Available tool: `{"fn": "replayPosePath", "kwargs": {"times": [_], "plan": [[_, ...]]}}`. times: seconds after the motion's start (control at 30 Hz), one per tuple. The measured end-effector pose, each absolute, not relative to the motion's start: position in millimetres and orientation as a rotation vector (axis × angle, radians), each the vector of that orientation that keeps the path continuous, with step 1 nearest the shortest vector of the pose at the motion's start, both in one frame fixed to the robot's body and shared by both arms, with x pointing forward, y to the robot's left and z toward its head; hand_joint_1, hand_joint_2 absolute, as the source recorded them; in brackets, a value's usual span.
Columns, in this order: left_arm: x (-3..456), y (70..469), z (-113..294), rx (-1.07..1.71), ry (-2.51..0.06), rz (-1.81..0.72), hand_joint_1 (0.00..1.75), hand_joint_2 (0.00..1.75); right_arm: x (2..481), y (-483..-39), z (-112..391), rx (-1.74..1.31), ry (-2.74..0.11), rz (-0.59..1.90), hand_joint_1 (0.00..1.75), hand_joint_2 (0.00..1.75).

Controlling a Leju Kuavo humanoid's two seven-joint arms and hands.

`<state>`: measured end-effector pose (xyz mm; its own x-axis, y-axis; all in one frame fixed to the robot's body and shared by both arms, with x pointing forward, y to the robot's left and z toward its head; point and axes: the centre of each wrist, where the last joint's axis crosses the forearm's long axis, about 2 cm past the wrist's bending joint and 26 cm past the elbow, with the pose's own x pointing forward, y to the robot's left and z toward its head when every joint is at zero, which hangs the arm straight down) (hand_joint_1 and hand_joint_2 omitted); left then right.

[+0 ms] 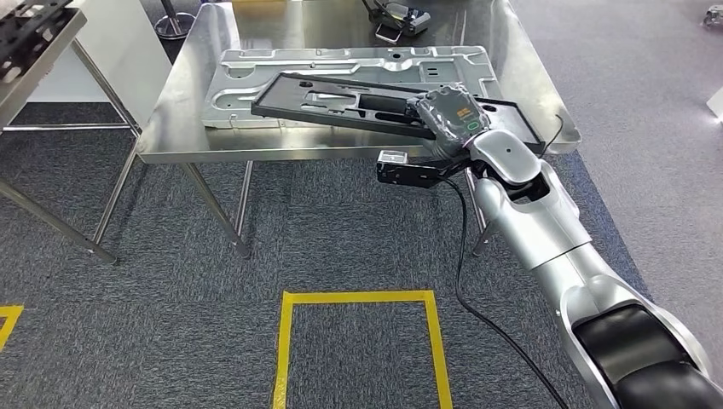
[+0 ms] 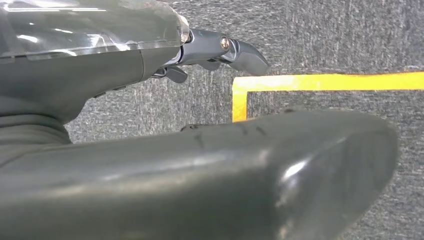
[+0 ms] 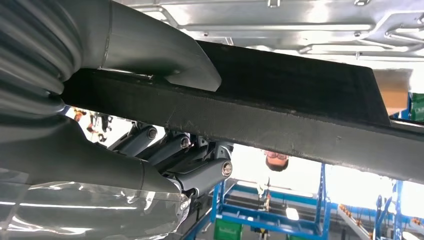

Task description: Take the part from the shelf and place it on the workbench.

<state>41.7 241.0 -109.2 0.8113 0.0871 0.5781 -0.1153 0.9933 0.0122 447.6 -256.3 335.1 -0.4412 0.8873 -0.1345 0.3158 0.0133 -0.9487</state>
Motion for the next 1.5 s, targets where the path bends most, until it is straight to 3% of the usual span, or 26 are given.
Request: {"fn": "replayPosePath", "kwargs": {"times": [1.5], "plan": [[39, 241, -109, 0.058, -0.591, 0.091, 0.00, 0.00, 455, -286, 334, -1.183, -1.772, 1.367, 1.75, 1.75]]}}
